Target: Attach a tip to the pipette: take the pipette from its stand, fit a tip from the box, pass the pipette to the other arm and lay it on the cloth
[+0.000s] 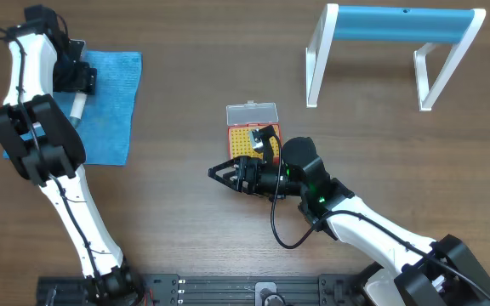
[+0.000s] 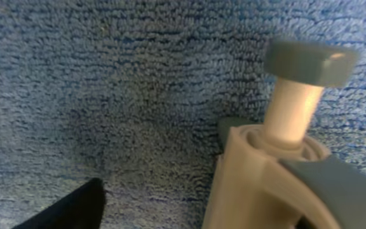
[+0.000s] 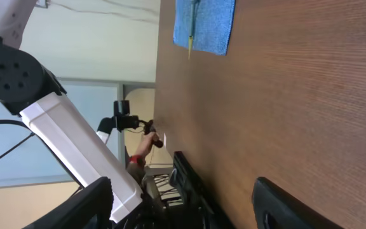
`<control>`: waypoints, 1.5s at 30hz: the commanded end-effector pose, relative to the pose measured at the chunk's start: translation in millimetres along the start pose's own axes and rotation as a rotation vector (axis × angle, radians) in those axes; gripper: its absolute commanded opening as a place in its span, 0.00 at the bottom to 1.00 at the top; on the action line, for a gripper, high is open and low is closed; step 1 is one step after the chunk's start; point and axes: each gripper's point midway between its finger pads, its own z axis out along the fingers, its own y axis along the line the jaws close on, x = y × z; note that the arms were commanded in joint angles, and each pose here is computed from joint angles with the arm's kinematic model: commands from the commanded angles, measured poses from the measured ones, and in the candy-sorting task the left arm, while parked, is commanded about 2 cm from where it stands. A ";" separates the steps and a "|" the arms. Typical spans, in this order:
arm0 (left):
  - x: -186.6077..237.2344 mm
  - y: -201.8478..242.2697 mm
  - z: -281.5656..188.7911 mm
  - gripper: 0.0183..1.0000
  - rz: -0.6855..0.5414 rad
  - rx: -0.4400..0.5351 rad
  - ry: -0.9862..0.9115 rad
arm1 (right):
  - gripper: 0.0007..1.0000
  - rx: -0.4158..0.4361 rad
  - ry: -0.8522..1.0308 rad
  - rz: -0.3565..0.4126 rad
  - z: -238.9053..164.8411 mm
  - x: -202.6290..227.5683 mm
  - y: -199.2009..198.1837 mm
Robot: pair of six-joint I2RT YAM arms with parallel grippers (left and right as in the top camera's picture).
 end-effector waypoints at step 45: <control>254.4 -182.0 -199.2 1.00 -0.293 0.477 -0.682 | 0.71 0.716 -0.576 -0.482 -245.9 11.7 13.7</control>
